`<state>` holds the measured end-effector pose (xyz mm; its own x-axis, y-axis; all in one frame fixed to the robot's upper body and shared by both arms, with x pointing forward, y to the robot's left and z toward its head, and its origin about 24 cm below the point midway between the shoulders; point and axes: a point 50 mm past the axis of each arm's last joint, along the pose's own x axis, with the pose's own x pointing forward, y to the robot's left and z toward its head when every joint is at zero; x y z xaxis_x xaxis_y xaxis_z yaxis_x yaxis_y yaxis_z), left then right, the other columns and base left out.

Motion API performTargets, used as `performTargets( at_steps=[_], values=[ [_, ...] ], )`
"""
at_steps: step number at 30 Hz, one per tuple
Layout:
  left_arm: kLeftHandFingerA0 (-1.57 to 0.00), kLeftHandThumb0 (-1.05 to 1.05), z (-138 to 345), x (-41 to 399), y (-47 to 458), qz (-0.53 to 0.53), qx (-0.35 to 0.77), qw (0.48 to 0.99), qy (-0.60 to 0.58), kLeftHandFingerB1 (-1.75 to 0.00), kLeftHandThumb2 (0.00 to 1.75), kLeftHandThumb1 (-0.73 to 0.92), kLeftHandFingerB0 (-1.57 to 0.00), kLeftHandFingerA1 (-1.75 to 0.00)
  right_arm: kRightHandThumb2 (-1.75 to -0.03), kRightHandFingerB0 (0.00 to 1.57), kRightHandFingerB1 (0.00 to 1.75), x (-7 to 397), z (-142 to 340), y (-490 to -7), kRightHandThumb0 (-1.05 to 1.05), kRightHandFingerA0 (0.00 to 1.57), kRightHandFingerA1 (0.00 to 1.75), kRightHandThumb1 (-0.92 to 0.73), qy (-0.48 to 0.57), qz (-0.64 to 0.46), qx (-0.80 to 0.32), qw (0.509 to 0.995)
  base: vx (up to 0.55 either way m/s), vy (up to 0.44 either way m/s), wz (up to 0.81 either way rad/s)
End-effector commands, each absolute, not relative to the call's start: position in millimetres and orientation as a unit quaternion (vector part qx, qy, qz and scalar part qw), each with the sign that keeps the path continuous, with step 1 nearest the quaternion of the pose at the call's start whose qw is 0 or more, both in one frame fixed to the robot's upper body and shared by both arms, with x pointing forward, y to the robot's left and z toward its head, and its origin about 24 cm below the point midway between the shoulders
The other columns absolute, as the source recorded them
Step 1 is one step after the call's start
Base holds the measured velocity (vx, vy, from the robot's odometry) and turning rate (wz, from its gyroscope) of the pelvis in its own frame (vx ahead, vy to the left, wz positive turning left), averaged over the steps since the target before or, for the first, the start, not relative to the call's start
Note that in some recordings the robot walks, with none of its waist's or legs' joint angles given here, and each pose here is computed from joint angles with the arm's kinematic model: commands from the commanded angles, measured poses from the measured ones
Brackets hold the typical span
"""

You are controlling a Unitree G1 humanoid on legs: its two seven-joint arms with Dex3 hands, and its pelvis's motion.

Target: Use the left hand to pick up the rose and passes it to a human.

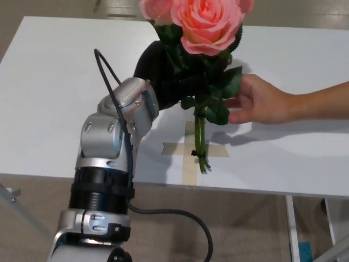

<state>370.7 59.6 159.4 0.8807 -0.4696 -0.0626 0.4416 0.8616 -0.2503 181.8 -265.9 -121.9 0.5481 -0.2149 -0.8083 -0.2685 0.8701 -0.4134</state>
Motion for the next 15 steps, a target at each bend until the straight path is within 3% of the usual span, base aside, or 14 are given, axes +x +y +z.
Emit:
performTargets(
  at_steps=[1, 15],
  values=[
    [-0.93, -0.12, 168.8, 368.5, 28.4, -0.268, -0.147, 0.951, 0.055, -0.94, 0.68, 0.83, -0.82, -1.46, -0.61, 0.56, 0.43, 177.3, -125.1, -263.5, -0.42, 0.71, 0.49, -0.59, 0.486, 0.024, -0.252, 0.836, 0.0, 0.0, 0.0],
    [-0.92, -0.13, 178.4, 371.3, 5.6, -0.289, -0.155, 0.944, 0.044, -0.94, 0.69, 0.82, -0.82, -1.44, -0.59, 0.58, 0.42, 180.9, -123.1, -264.2, -0.38, 0.72, 0.47, -0.64, 0.481, 0.024, -0.254, 0.839, 0.0, 0.0, 0.0]
  ],
)
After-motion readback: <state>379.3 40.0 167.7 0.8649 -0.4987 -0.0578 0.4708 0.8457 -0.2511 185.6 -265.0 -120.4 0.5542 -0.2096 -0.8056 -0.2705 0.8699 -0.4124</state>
